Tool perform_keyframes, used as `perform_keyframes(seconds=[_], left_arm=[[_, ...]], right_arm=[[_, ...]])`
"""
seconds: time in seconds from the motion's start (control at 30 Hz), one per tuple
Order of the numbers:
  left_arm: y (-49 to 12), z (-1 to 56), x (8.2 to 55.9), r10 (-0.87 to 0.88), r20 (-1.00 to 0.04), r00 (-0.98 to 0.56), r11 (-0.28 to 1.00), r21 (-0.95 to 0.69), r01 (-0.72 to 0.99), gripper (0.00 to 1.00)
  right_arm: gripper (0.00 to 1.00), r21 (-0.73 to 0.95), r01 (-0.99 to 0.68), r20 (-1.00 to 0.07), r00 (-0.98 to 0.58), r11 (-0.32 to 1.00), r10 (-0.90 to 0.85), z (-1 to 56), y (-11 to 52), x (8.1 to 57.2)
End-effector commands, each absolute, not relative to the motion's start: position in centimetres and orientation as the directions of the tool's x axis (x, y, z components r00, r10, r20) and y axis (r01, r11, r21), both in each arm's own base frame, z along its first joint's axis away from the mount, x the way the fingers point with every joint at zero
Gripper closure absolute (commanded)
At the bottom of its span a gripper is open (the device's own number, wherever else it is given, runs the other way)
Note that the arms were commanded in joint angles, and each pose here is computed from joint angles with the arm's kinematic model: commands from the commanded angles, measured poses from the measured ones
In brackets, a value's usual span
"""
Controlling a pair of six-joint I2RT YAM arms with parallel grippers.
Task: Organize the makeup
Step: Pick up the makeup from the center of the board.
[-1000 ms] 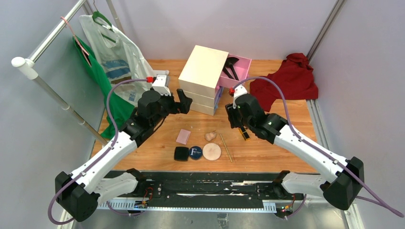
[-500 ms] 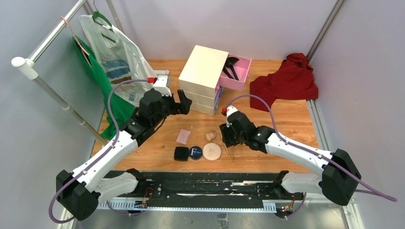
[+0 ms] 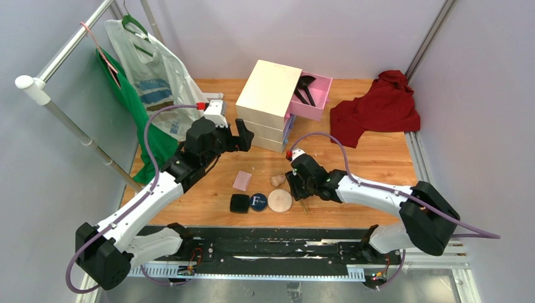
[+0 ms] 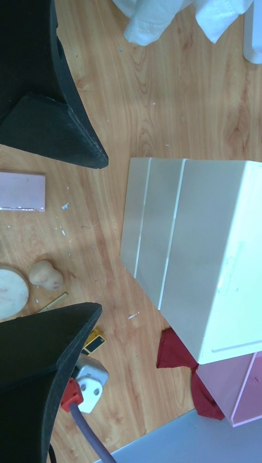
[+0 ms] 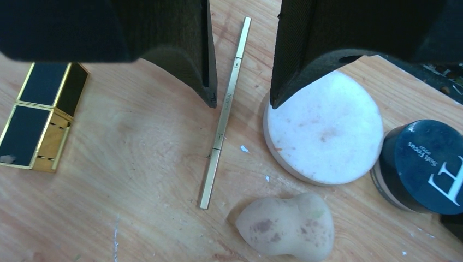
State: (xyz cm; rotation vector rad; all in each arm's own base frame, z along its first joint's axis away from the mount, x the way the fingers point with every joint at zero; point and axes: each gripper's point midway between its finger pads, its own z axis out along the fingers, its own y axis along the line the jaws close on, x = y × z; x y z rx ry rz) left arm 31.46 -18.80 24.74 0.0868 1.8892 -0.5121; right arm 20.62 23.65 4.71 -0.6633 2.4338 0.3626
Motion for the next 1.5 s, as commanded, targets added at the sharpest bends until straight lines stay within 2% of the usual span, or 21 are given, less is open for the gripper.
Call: perform_keyframes(seconds=[0.0,0.77,0.93,1.07,1.17,1.47], left_arm=[[-19.0,26.2,31.8,-0.191,-0.92,-0.342,0.901,-0.302,0.31,0.02],[-18.8,26.3,31.7,-0.194,-0.922,-0.335,0.903,-0.301,0.305,0.02],[-18.7,26.2,31.7,-0.194,-0.922,-0.335,0.904,-0.3,0.303,0.02],[-18.7,26.4,31.7,-0.196,-0.923,-0.332,0.905,-0.3,0.302,0.02],[-18.6,26.4,31.7,-0.196,-0.924,-0.329,0.907,-0.298,0.297,0.02],[-18.6,26.6,31.6,-0.205,-0.923,-0.325,0.904,-0.306,0.299,0.02]], right_arm=[[0.61,0.119,-0.532,-0.597,-0.713,0.838,-0.368,3.6,24.3,20.3],[0.68,0.024,-0.498,-0.551,-0.73,0.867,-0.405,0.7,22.7,20.8],[0.8,-0.001,-0.478,-0.545,-0.736,0.878,-0.402,0.6,22.1,21.0],[0.97,-0.038,-0.463,-0.538,-0.737,0.885,-0.409,1.0,21.4,21.1],[0.99,-0.065,-0.462,-0.568,-0.712,0.885,-0.413,3.0,21.4,21.4],[0.99,-0.086,-0.455,-0.78,-0.523,0.886,-0.344,17.3,22.2,22.9]])
